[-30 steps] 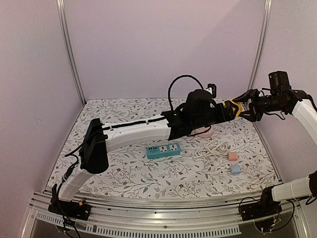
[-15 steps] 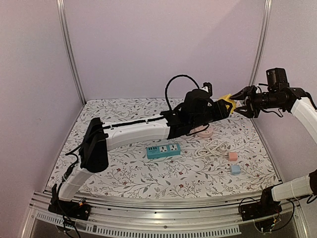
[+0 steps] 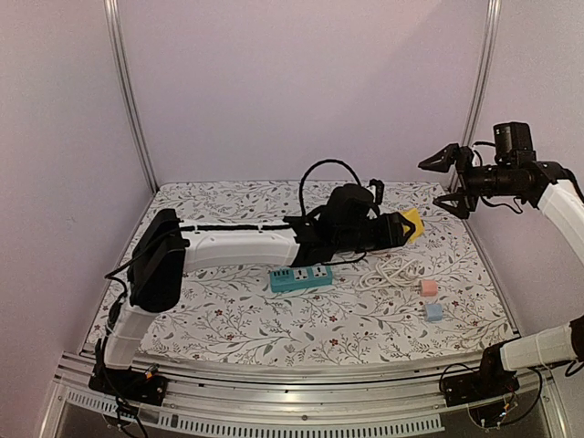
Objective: Insert the plug
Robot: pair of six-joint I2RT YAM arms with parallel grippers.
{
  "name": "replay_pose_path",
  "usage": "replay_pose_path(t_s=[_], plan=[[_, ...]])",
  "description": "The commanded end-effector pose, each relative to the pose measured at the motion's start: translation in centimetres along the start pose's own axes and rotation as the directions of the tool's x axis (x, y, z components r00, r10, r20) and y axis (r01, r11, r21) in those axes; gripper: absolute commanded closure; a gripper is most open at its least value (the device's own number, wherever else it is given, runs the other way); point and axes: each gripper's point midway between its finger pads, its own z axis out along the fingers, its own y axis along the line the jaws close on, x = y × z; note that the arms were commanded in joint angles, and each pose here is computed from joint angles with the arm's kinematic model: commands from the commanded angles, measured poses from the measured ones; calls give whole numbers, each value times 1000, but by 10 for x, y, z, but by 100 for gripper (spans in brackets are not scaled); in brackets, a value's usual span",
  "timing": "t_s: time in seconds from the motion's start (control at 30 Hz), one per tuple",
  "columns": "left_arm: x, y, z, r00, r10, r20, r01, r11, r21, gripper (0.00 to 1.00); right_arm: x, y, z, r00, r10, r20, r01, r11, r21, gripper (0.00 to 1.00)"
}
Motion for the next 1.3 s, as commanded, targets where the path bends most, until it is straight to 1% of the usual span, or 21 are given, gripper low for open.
replay_pose_path(t_s=[0.0,0.1,0.17,0.23,0.37,0.47,0.57,0.67,0.77,0.87,1.07,1.27], plan=[[-58,-52,-45,999,-42,6,39,976,215,100,-1,12,-11,976,-211,61,213,976,-39,1],[-52,-40,-55,996,-43,-80,59,976,208,100,6,13,-14,947,-313,69,317,946,-62,1],[-49,-42,-66,992,-23,-123,54,966,252,100,8,14,-13,934,-352,58,356,932,-71,1],[-47,-41,-78,988,-29,-150,73,952,298,100,11,16,-11,929,-368,37,370,924,-95,1],[-61,-39,-103,986,-59,-157,112,929,353,100,19,25,-12,885,-464,43,465,870,-165,1],[-68,-49,-120,983,-31,-183,104,911,400,100,34,27,-9,862,-506,-17,487,839,-242,1],[-71,-64,-137,973,-12,-231,125,867,482,100,52,32,-7,839,-535,-96,468,802,-371,1],[-79,-75,-153,973,-10,-231,138,825,547,100,64,37,-11,829,-546,-121,443,772,-455,1],[-83,-92,-163,970,5,-241,150,769,622,100,74,43,-17,820,-553,-149,412,750,-518,1],[-85,-108,-170,966,31,-256,156,720,676,100,80,44,-19,817,-547,-184,375,746,-551,1],[-86,-119,-172,959,57,-276,162,689,706,100,90,50,-28,808,-541,-232,321,735,-597,2],[-80,-129,-165,944,91,-316,181,661,729,100,96,52,-33,804,-529,-270,281,739,-612,2]])
